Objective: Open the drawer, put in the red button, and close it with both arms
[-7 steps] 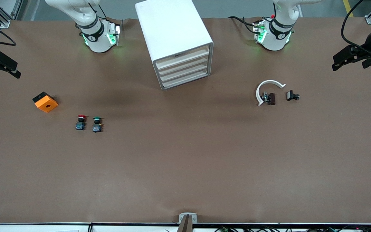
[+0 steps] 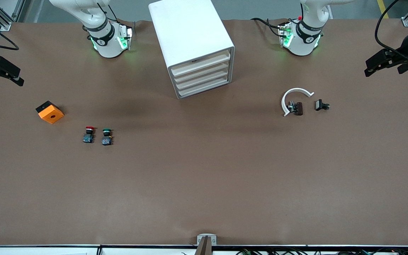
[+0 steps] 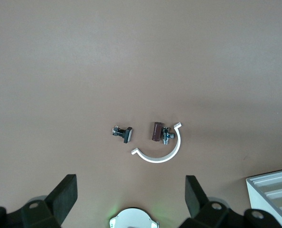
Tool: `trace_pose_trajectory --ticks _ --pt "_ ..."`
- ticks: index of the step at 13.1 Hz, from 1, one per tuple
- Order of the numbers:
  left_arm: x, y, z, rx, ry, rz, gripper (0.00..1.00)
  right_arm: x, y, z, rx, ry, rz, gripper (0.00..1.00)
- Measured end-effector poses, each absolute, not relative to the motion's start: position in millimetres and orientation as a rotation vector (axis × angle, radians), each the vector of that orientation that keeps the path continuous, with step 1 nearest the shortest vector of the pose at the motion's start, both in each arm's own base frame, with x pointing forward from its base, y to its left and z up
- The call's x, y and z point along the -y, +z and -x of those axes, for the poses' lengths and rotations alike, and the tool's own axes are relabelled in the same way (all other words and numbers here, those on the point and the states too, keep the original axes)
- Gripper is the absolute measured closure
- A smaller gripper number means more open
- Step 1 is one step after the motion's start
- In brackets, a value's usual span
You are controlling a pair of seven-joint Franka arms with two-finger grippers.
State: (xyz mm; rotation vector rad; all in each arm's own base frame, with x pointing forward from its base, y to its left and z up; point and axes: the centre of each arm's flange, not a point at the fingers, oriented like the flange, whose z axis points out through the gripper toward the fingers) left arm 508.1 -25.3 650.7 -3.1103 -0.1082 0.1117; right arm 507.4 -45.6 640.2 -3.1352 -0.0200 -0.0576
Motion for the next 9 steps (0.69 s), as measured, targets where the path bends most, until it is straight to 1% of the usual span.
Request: trace_pose_trajectory --ticks 2,4,6,9 --pt "24.1 646.1 -510.9 0.111 0.127 3.11 0.0 45.7 640.6 -507.4 0.02 -0.059 3.135 0.0" --pt "24.7 628.3 -521.5 0.107 0.181 3.108 0.0 45.8 641.4 -507.4 0.019 -0.062 3.135 0.0" --pt "30.4 598.2 -537.4 0.087 0.268 3.102 0.0 45.9 642.3 -507.4 0.019 -0.064 3.135 0.0" --pt "51.8 533.7 -569.1 0.143 0.429 3.091 0.0 46.3 642.9 -507.5 0.018 -0.066 3.135 0.0"
